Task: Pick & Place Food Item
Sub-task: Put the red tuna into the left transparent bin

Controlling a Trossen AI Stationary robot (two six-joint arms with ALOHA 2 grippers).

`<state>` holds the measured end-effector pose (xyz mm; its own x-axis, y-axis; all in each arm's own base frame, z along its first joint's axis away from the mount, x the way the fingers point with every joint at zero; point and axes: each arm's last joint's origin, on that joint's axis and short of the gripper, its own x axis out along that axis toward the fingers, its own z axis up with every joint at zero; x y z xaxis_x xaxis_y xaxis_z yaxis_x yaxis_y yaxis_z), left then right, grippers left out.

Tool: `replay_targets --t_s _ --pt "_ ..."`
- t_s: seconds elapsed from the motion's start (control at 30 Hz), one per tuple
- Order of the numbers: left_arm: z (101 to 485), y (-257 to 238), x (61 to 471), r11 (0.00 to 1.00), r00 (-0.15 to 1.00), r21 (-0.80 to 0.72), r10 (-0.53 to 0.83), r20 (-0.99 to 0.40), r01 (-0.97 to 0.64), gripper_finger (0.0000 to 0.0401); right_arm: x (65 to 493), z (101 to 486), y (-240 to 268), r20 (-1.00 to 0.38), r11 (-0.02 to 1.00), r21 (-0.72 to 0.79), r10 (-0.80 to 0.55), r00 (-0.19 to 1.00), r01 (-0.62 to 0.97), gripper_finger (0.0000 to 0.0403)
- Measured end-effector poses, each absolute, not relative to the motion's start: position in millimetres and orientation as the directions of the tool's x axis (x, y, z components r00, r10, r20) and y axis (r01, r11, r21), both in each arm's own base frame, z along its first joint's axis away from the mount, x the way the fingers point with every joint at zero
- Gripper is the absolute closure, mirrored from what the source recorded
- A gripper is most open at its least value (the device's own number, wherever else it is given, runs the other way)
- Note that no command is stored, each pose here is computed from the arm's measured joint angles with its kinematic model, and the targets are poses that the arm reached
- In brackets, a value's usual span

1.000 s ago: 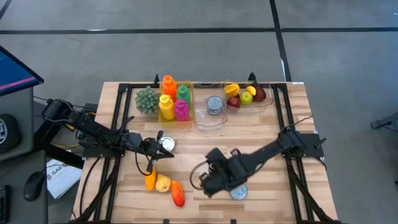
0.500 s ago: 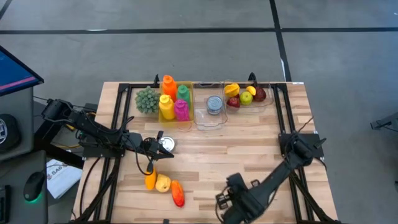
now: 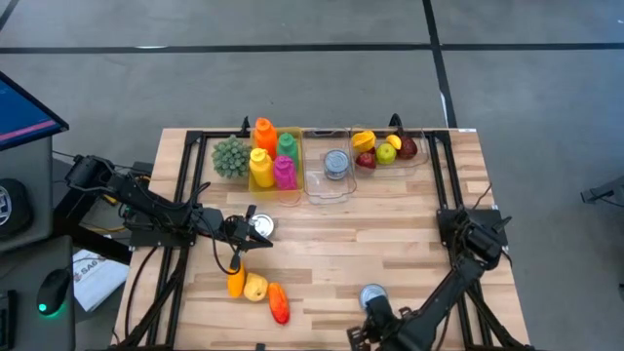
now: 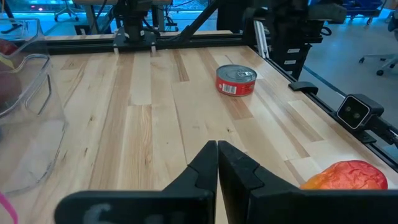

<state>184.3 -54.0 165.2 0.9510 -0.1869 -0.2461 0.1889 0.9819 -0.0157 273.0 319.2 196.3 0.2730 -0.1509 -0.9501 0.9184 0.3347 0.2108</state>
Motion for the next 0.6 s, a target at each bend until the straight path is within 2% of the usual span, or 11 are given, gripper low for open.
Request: replay_targets --t_s 0.27,0.6 --pt "165.2 -54.0 184.3 0.982 0.951 -0.016 -0.187 -0.246 0.189 0.0399 266.4 196.2 338.2 -0.945 0.35 0.292 -0.038 0.325 0.89 0.0403" --pt "165.2 -54.0 184.3 0.982 0.951 -0.015 -0.187 -0.246 0.189 0.0399 260.0 181.0 338.0 -0.947 0.328 0.285 -0.049 0.318 0.901 0.0403"
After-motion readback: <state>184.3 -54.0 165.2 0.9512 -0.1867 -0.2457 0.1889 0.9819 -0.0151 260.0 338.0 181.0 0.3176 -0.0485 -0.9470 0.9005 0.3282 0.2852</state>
